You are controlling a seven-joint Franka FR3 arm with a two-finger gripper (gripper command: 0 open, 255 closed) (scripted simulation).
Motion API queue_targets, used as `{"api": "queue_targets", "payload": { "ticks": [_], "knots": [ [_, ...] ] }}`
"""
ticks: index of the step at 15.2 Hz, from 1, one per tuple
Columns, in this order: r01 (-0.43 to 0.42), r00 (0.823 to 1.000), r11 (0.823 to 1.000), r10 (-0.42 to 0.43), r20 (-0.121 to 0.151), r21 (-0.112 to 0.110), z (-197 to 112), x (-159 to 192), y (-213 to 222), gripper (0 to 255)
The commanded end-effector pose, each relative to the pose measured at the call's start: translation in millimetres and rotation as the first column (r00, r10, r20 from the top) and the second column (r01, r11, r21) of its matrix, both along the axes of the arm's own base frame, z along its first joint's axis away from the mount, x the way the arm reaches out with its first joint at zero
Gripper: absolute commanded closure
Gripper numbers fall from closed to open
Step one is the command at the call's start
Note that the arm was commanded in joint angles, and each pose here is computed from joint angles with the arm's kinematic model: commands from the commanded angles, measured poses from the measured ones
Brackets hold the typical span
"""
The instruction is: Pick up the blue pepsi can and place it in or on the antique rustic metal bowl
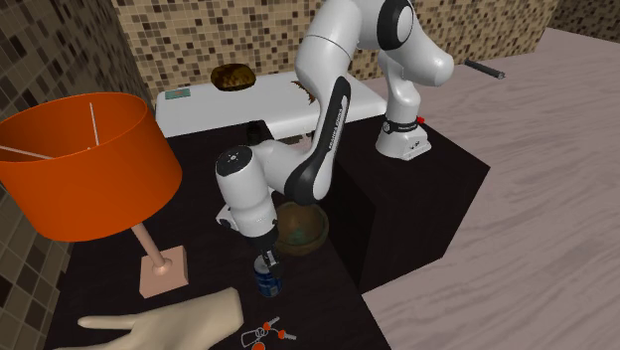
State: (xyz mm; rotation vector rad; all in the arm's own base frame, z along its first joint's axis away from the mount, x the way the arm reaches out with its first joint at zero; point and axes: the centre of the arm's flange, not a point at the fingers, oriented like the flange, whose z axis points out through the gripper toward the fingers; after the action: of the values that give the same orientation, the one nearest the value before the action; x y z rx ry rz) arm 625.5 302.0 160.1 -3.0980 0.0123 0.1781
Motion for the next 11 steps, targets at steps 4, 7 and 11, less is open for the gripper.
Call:
{"api": "queue_targets", "payload": {
  "ticks": [4, 7, 11],
  "knots": [
    [0.000, 1.000, 1.000, 0.000, -0.002, -0.001, 15, -1, 0, 255],
    [0.000, 1.000, 1.000, 0.000, -0.002, -0.001, 31, -1, 0, 255],
    [0.000, 1.000, 1.000, 0.000, -0.002, -0.001, 52, -1, 0, 255]
  ]
}}
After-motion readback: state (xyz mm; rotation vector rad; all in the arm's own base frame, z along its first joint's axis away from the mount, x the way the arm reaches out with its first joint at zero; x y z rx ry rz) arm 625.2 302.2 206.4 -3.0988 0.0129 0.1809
